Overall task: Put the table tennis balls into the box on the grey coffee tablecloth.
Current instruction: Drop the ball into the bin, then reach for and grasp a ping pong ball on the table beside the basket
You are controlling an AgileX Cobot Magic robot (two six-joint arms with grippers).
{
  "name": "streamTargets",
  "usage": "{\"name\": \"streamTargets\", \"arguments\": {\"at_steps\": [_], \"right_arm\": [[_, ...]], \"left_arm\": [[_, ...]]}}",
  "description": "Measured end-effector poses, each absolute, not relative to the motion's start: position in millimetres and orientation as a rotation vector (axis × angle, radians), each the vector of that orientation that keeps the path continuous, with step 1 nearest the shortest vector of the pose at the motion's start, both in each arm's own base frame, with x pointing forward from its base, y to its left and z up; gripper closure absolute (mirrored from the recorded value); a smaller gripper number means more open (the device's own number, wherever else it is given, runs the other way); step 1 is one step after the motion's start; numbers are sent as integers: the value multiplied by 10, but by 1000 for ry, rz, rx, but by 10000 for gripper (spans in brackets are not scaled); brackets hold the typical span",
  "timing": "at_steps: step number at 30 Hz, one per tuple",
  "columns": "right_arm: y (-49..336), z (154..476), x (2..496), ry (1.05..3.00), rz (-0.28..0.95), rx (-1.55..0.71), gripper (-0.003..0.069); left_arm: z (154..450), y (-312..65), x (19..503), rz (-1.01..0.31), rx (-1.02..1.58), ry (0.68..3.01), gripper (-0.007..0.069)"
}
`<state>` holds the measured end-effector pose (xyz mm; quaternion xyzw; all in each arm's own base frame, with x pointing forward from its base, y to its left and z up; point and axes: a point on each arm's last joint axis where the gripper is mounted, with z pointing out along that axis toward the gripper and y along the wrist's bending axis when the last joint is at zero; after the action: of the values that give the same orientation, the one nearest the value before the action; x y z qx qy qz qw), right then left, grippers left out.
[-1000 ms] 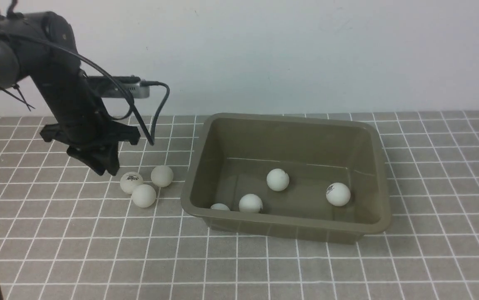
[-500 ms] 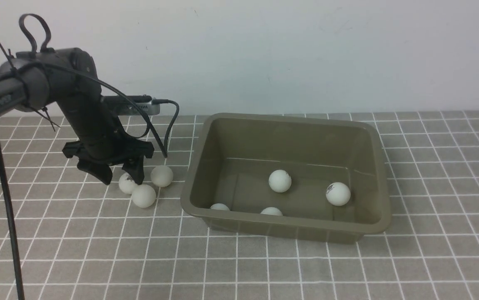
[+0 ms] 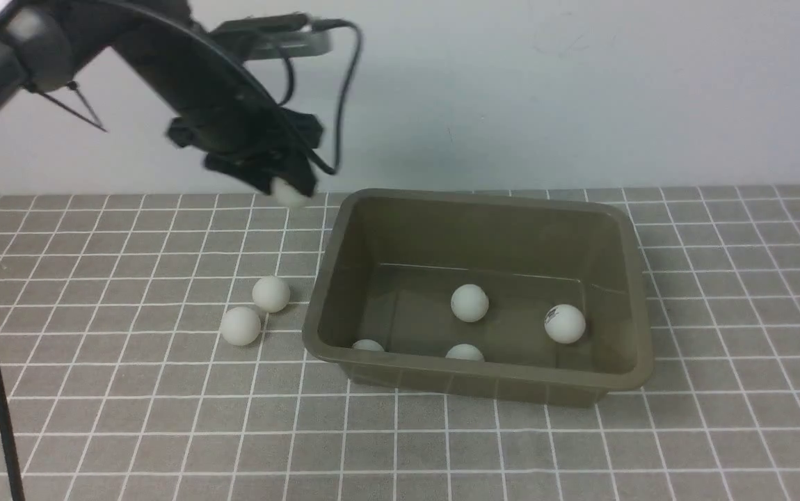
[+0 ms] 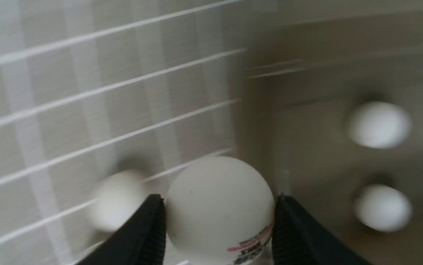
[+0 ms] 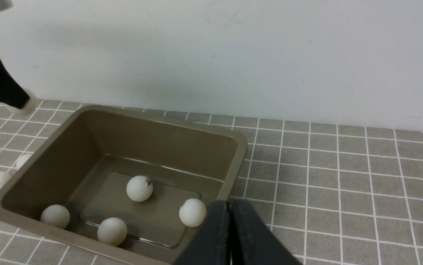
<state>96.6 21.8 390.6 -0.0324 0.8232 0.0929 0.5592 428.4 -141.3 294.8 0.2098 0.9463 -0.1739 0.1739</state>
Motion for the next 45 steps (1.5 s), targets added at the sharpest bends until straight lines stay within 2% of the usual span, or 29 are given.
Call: {"name": "streamTargets", "arguments": {"at_steps": [1, 5, 7, 11, 13, 15, 18, 19, 22, 25, 28, 30, 33, 34, 37, 38, 41, 45], "right_arm": [[219, 3908, 966, 1939, 220, -77, 666], [219, 3909, 966, 1938, 221, -76, 666], [220, 3908, 966, 1939, 223, -76, 666], [221, 3908, 966, 1939, 224, -76, 666], [221, 3906, 966, 1940, 224, -76, 666], [221, 3905, 966, 1941, 224, -76, 666], [219, 3898, 964, 1949, 222, -75, 666], [218, 3893, 962, 1955, 220, -74, 666], [216, 3886, 959, 1963, 217, -74, 666], [215, 3885, 959, 1964, 215, -74, 666], [214, 3884, 959, 1965, 213, -74, 666], [214, 3884, 959, 1965, 213, -74, 666], [213, 3884, 959, 1965, 212, -75, 666], [213, 3884, 959, 1965, 212, -75, 666], [211, 3885, 960, 1963, 208, -76, 666], [211, 3885, 960, 1963, 208, -76, 666], [209, 3886, 961, 1963, 206, -74, 666], [208, 3886, 961, 1962, 205, -74, 666]], "left_arm": [[2919, -1597, 4225, -503, 707, 2666, 294], [2721, -1963, 4138, -479, 877, 2675, 293], [2632, -2050, 4131, -430, 912, 2683, 253], [2629, -2025, 4156, -277, 857, 2723, 125], [2691, -1952, 4190, -179, 812, 2718, 137], [2814, -1779, 4218, -64, 735, 2708, 242], [2975, -1487, 4236, -5, 639, 2699, 485], [3019, -1359, 4245, 2, 596, 2702, 545], [3023, -991, 4320, 4, 474, 2734, 616], [2861, -770, 4420, -52, 417, 2783, 621], [2638, -764, 4499, -155, 454, 2822, 578], [2501, -809, 4534, -198, 492, 2841, 518], [2274, -873, 4580, -204, 543, 2881, 349], [2243, -873, 4586, -203, 544, 2887, 337], [1985, -882, 4637, -202, 541, 2941, 144], [1934, -879, 4647, -203, 539, 2949, 109], [1800, -882, 4668, -205, 540, 2978, 32], [1638, -898, 4681, -221, 540, 3011, 28]]}}
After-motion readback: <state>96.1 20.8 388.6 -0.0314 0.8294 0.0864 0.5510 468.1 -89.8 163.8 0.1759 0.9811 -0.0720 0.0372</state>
